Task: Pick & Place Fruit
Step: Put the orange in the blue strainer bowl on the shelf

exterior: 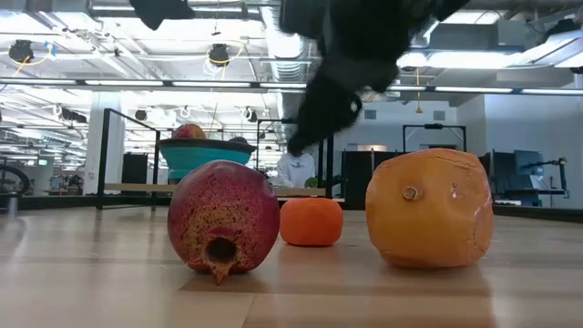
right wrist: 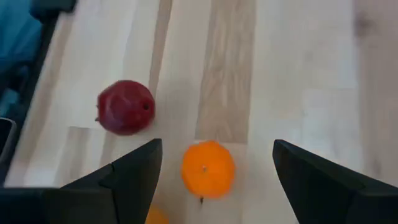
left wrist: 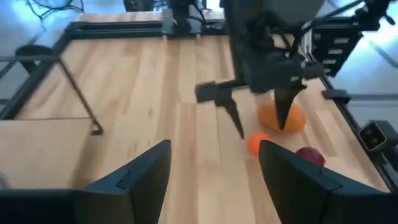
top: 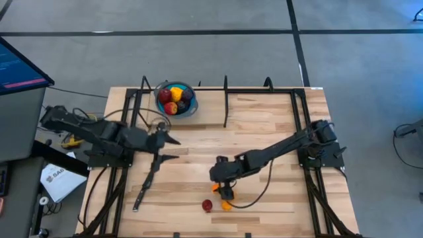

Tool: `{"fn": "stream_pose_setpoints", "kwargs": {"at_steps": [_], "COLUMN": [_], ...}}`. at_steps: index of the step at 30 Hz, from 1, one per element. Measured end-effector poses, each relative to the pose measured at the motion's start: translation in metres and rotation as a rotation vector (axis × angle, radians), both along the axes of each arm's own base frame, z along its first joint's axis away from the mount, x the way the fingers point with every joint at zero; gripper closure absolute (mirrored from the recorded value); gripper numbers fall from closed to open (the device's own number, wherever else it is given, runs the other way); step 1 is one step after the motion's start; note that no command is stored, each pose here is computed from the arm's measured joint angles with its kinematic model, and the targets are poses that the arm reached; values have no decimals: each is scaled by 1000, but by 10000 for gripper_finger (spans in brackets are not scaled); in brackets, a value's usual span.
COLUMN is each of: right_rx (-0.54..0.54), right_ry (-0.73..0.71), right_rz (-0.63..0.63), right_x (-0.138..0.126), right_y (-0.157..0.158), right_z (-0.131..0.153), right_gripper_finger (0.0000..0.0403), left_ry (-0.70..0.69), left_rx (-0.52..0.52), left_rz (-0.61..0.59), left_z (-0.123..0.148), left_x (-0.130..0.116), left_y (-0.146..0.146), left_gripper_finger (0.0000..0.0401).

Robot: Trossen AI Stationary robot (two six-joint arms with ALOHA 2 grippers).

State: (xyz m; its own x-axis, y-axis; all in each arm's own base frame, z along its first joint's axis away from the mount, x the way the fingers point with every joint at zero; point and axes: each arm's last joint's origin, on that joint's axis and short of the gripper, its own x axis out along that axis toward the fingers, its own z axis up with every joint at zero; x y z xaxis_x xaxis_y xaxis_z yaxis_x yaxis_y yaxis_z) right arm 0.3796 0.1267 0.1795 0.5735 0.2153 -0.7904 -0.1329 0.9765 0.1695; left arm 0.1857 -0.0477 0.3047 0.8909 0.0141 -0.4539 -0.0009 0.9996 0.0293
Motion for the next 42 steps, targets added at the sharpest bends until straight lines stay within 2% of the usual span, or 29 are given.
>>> {"fn": "stream_pose_setpoints", "kwargs": {"at_steps": [8,11,15,19,23,26,30,34,38,42], "right_rx": [-116,-139,-158,-153,-144,-137,-120,-97,-100,-118], "right_ry": [180,217,263,259,230,183,29,-169,-299,-396], "right_rz": [116,137,142,135,120,103,61,-54,-190,-309], "right_x": [21,26,27,29,30,35,49,65,77,82], "right_y": [14,15,14,11,4,-7,-32,-78,-135,-187], "right_z": [-26,-32,-43,-43,-32,-22,-1,28,49,72], "right_gripper_finger": [104,118,155,216,272,284,260,241,250,263], "left_ry": [111,142,153,169,205,235,236,206,200,197], "left_rx": [-29,-22,-27,-28,-47,-46,-27,-10,4,-28], "left_rz": [14,16,21,31,46,63,73,66,96,152], "left_z": [-17,-21,-22,-23,-26,-28,-28,-27,-38,-50], "left_x": [8,7,7,5,-2,-10,-20,-26,-31,-37], "left_y": [-15,-17,-19,-20,-24,-28,-35,-43,-42,-37], "left_gripper_finger": [177,180,183,182,184,187,188,188,188,188]}}
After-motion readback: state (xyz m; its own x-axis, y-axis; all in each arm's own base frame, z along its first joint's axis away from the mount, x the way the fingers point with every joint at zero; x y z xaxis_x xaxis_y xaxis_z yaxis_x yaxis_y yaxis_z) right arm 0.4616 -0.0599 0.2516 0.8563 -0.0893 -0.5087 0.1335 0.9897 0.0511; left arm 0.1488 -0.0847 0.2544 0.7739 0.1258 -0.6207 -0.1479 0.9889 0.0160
